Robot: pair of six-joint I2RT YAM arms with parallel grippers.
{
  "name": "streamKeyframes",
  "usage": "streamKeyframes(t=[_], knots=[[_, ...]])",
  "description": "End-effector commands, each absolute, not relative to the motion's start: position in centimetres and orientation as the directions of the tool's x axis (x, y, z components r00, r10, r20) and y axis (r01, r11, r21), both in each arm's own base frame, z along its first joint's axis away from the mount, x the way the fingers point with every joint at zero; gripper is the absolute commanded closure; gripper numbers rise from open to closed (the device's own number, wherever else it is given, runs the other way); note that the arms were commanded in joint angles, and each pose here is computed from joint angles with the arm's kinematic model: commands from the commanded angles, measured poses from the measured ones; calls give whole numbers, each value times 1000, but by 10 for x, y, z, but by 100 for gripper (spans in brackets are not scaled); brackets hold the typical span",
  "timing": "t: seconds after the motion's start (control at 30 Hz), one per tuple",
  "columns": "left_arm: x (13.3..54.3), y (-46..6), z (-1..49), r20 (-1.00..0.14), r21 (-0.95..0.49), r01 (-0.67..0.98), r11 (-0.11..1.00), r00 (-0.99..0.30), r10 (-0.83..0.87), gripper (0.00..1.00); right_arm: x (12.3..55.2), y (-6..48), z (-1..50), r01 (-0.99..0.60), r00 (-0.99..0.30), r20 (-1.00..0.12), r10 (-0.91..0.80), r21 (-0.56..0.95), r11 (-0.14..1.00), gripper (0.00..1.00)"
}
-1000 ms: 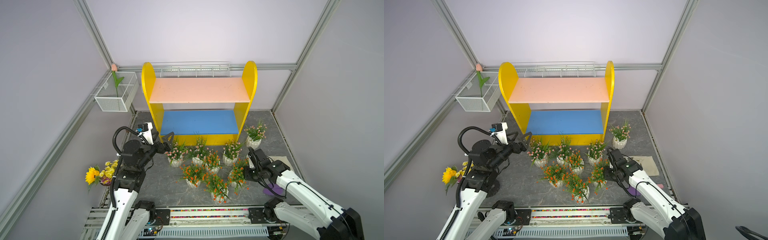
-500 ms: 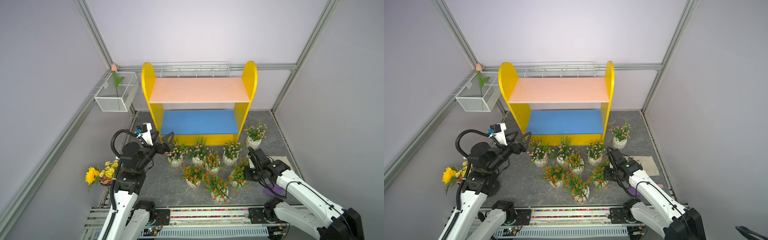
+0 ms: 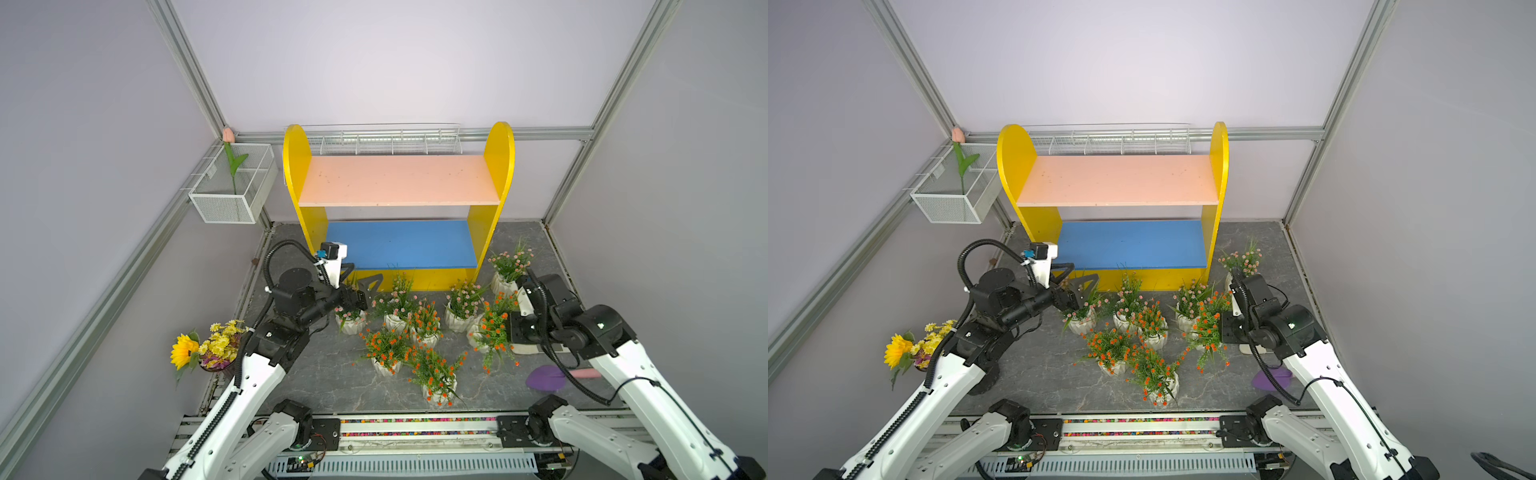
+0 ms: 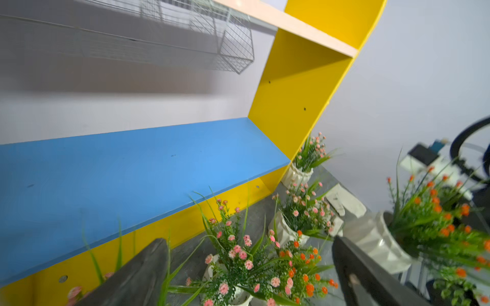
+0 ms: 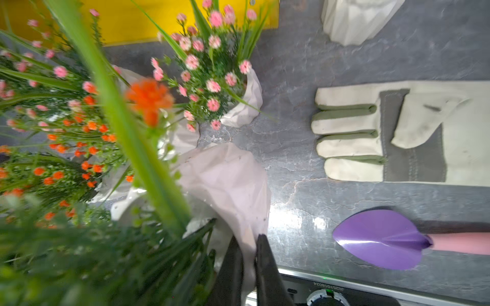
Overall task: Place the baby's breath potted plants on the rack by color
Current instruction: Pick up the baby's breath potted plant from the center of the board.
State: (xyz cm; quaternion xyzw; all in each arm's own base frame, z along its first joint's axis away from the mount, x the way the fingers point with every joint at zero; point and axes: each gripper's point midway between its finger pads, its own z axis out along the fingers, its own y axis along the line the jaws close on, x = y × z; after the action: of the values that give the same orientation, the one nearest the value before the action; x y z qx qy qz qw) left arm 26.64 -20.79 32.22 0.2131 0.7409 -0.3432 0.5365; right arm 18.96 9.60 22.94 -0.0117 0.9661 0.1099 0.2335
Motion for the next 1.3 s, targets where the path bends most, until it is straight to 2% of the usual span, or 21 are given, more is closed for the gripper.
streamKeyframes(t=[0.0,0.2,0.57,0.83,1.27], knots=[[259,-227,319,-957,-174,727,664,-285,60,1,194,95,250,-134,-877,-479,-41,161,978,90],[240,-266,318,-972,-87,806,586,-198,128,1,221,124,280,-234,-851,-517,-95,209,950,90],[219,-298,330,-993,-33,857,515,-89,83,1,245,175,308,-383,-833,-528,-162,341,859,90],[204,-322,323,-991,-7,916,401,-60,119,1,253,190,309,-424,-831,-520,-197,363,829,88],[197,-364,317,-989,23,954,298,-21,145,1,256,213,302,-486,-825,-496,-269,383,785,88]])
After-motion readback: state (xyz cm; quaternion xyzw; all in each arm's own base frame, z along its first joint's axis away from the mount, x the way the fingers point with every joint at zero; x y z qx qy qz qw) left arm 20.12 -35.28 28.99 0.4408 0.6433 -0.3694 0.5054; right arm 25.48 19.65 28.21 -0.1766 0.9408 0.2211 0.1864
